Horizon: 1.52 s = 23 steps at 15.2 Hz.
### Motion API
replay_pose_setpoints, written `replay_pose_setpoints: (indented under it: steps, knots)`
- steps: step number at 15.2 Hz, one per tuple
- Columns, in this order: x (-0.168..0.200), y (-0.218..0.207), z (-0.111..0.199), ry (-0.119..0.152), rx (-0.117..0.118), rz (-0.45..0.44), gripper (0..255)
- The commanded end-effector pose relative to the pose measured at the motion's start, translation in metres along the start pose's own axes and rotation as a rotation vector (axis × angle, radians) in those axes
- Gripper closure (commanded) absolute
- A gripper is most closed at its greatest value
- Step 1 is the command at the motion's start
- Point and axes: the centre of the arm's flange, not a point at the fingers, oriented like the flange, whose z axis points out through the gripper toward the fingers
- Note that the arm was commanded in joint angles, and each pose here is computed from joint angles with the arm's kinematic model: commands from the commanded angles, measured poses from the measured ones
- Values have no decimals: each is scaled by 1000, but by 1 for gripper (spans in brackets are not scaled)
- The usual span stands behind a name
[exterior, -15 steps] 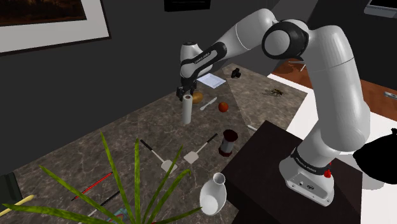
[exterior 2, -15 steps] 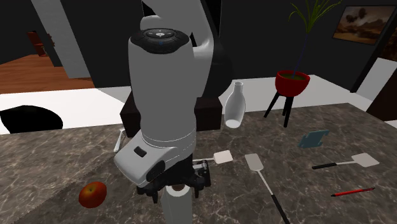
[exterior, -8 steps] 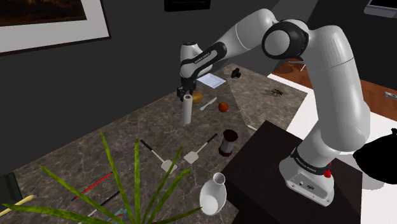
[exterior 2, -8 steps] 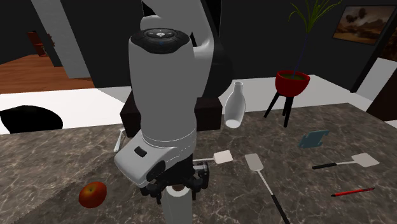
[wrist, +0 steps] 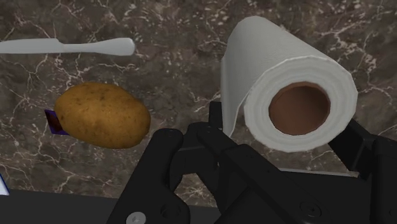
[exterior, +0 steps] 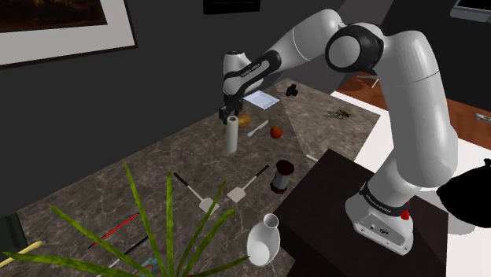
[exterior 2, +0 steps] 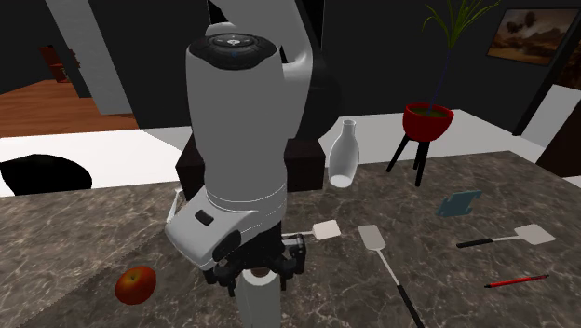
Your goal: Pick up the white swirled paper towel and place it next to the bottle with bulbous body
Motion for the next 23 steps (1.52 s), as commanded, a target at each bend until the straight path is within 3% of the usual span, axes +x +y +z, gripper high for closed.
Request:
replay_pose_setpoints:
  steps: [1, 23]
  knots:
    - [1, 0, -10, 0, 0, 0, 255]
    - [4, 3, -126, 0, 0, 0, 255]
